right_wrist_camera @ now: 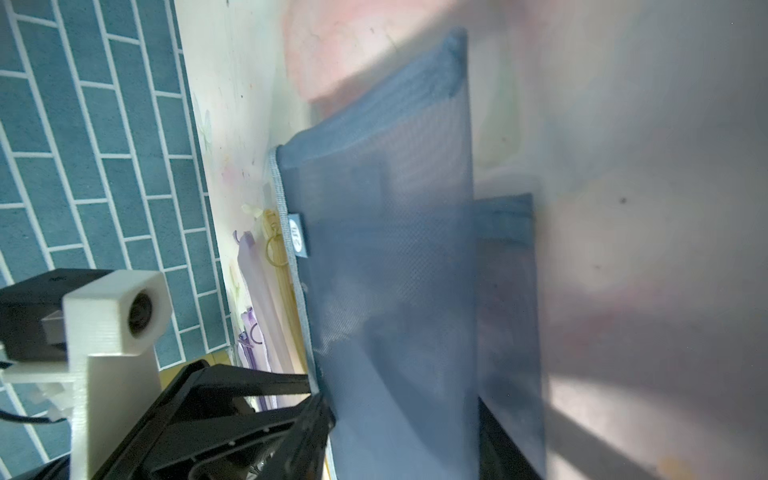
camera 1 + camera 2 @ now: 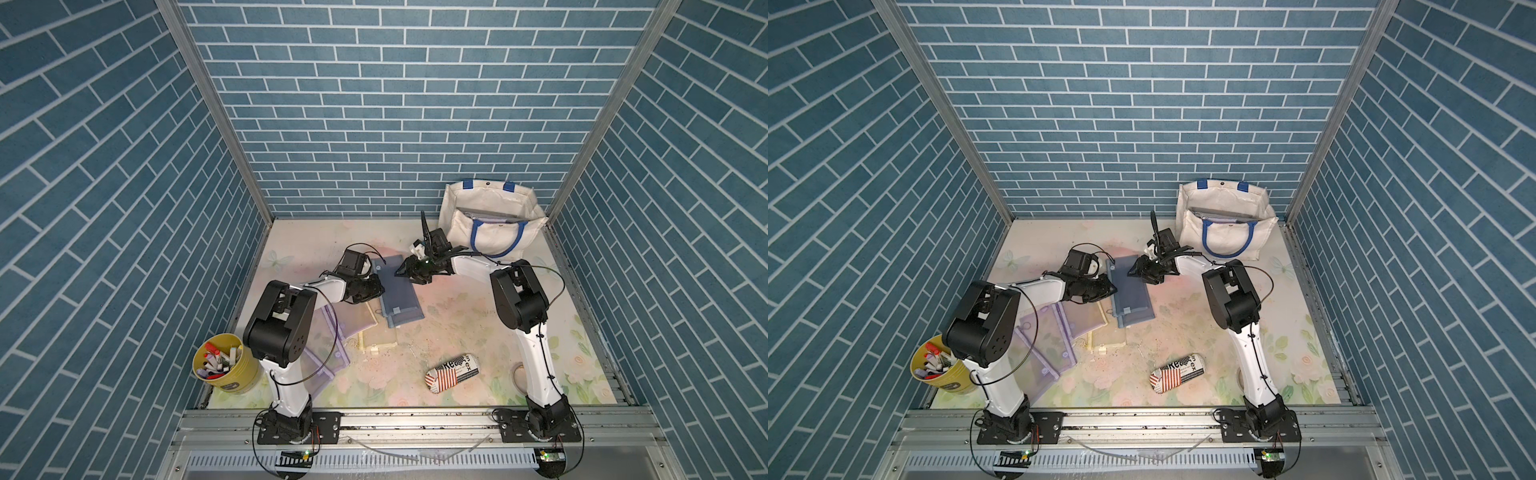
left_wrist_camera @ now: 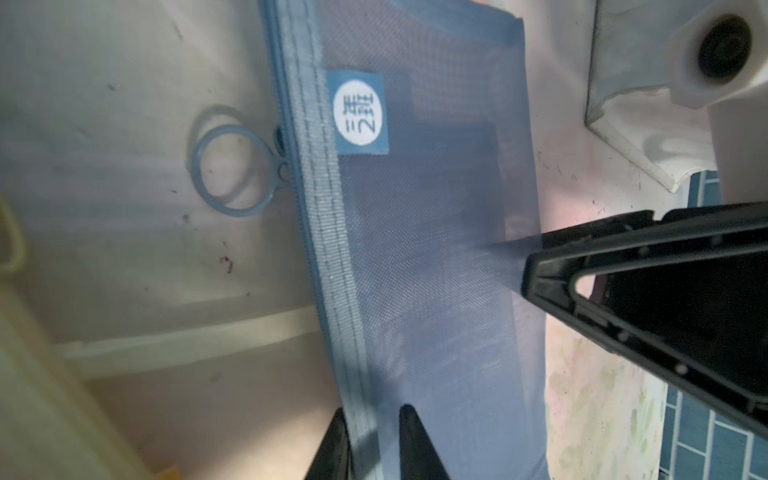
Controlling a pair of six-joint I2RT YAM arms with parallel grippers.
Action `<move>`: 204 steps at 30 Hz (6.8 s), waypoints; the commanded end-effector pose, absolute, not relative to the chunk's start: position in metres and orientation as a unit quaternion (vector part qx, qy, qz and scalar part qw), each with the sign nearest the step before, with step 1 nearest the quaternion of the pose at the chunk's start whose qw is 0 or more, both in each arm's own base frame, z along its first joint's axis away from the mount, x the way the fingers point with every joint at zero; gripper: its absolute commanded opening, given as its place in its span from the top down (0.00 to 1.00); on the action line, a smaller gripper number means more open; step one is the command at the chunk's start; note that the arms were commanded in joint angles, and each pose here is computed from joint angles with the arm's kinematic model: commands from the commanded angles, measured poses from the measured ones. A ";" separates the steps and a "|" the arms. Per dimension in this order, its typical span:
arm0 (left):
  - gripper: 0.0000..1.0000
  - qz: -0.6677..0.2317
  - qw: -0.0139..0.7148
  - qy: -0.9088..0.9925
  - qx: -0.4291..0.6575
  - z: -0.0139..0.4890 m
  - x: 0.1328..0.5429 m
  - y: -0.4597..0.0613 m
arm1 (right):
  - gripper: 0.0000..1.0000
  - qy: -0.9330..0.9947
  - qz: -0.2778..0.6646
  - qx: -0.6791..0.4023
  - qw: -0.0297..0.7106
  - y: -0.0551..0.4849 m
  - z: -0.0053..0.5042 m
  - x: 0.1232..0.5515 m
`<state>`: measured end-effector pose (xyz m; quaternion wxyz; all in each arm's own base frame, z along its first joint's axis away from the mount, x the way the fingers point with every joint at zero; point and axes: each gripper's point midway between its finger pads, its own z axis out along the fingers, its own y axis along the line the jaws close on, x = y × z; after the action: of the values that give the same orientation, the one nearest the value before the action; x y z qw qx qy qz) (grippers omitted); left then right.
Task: Put the pencil pouch into the canvas bag
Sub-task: Pick up the pencil pouch, then place the pencil pouch in the canvas bag, then pick up the pencil pouch from the center of the board.
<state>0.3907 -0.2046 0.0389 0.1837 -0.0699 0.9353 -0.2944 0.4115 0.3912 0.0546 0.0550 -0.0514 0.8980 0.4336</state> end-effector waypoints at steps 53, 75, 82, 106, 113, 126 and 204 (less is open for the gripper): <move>0.08 -0.288 0.329 0.891 0.122 0.184 0.354 -0.254 | 1.00 0.608 0.333 0.466 0.550 0.069 0.427 0.564; 0.07 -0.280 0.345 0.887 0.123 0.191 0.355 -0.249 | 1.00 0.643 0.313 0.531 0.455 0.099 0.300 0.597; 0.07 -0.282 0.349 0.886 0.118 0.191 0.356 -0.249 | 1.00 0.652 0.325 0.538 0.425 0.106 0.285 0.588; 0.07 -0.285 0.343 0.889 0.104 0.174 0.355 -0.248 | 0.30 0.737 0.330 0.426 0.408 0.123 0.330 0.539; 0.07 -0.286 0.287 0.910 0.082 0.152 0.349 -0.249 | 0.27 0.838 0.299 0.193 0.414 0.179 0.347 0.504; 0.07 -0.308 0.210 0.928 0.006 0.118 0.332 -0.249 | 0.27 0.898 0.292 -0.103 0.313 0.263 0.293 0.397; 0.66 -0.370 0.181 0.907 -0.082 0.078 0.385 -0.265 | 1.00 0.888 0.457 -0.007 0.056 0.330 0.084 0.376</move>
<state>0.3836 -0.2686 0.0512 0.1545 -0.0983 0.9078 -0.3774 0.3775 0.3287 0.0412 0.0228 0.0096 0.8992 0.4368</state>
